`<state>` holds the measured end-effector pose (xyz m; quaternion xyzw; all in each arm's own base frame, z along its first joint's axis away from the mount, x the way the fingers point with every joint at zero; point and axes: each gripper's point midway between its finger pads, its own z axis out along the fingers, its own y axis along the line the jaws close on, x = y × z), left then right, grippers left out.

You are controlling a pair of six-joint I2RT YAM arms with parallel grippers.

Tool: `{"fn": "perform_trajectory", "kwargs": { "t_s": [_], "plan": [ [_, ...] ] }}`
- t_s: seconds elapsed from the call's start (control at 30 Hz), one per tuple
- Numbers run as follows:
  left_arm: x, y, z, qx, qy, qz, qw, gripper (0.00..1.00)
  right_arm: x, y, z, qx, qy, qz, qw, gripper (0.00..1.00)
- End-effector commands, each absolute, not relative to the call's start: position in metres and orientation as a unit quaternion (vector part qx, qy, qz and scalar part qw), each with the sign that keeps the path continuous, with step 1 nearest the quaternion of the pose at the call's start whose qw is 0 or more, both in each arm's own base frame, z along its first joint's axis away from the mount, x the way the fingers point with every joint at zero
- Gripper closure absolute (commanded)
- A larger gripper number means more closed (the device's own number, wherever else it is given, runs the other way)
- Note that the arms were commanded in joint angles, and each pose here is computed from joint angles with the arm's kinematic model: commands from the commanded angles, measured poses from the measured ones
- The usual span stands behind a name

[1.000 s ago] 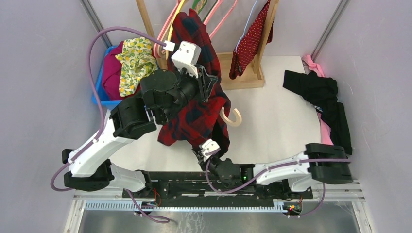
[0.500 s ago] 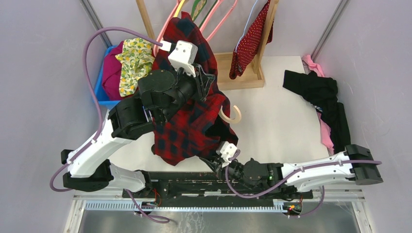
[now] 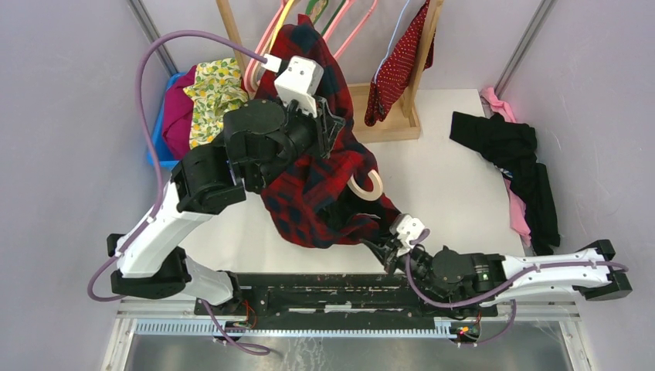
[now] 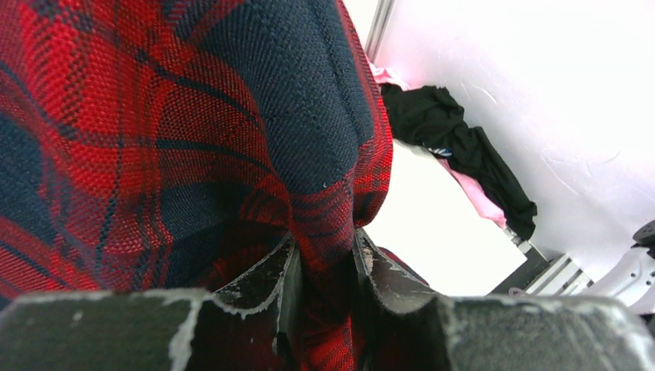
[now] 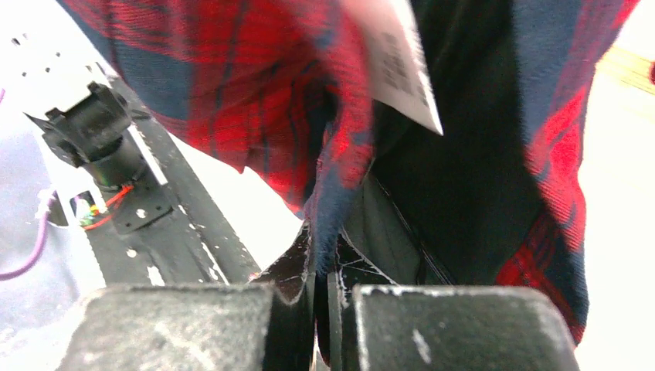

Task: Place the skirt on the hanger
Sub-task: Hang the skirt on the hanger.

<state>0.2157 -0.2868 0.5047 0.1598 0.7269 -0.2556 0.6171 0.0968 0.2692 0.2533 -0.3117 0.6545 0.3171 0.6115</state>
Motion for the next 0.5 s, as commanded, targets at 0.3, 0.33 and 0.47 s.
{"fn": "perform_trajectory", "kwargs": {
  "t_s": [0.3,0.33,0.47],
  "plan": [
    [0.211,-0.300,0.501,0.205,0.739,-0.291,0.572,0.97,0.117,0.209,0.291,-0.293,0.680,0.248,0.625,0.99],
    [0.211,-0.301,0.500,0.207,0.739,-0.292,0.571,0.97,0.118,0.205,0.294,-0.289,0.680,0.245,0.627,0.99],
    [0.210,-0.304,0.494,0.217,0.741,-0.295,0.562,0.97,0.121,0.187,0.311,-0.273,0.674,0.258,0.637,0.98]
  ]
}}
